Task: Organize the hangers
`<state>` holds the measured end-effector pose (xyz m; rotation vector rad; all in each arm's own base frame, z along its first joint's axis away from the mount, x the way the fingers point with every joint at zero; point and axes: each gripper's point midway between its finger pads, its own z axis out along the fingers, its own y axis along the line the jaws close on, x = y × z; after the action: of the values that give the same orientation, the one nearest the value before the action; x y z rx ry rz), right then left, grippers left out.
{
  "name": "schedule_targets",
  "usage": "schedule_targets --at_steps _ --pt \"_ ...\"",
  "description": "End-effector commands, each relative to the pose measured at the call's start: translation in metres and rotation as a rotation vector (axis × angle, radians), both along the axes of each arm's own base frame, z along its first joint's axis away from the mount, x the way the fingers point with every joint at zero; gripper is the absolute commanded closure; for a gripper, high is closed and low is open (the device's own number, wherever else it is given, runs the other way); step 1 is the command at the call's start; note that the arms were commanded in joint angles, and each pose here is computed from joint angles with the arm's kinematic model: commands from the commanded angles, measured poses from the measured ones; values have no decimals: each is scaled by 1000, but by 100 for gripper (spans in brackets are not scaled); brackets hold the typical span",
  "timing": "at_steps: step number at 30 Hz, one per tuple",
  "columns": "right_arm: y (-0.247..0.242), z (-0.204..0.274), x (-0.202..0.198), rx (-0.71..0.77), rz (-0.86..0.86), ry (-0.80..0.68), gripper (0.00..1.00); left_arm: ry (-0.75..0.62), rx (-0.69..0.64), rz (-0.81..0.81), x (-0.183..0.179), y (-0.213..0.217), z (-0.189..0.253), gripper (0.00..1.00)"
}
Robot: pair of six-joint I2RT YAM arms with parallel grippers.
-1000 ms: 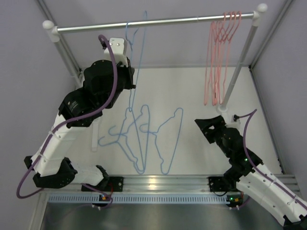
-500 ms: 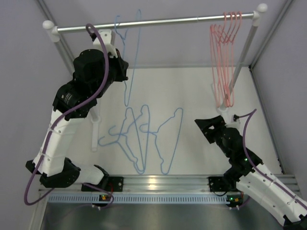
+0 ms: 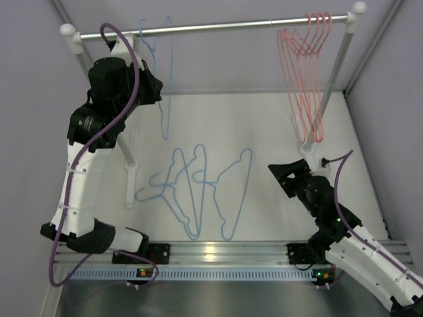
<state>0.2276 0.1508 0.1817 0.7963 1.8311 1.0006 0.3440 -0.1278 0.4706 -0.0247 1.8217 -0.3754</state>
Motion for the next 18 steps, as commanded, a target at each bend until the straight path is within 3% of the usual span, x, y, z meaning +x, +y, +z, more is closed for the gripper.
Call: schedule_targets --at_steps 1,14,18 --pt "3 23 -2 13 18 -41 28 -20 -41 -17 -7 3 13 100" --pt "4 21 -4 17 25 -41 27 16 -63 -17 -17 5 -2 100" --pt "4 21 -3 15 26 -38 27 12 -65 -17 -23 8 -2 96"
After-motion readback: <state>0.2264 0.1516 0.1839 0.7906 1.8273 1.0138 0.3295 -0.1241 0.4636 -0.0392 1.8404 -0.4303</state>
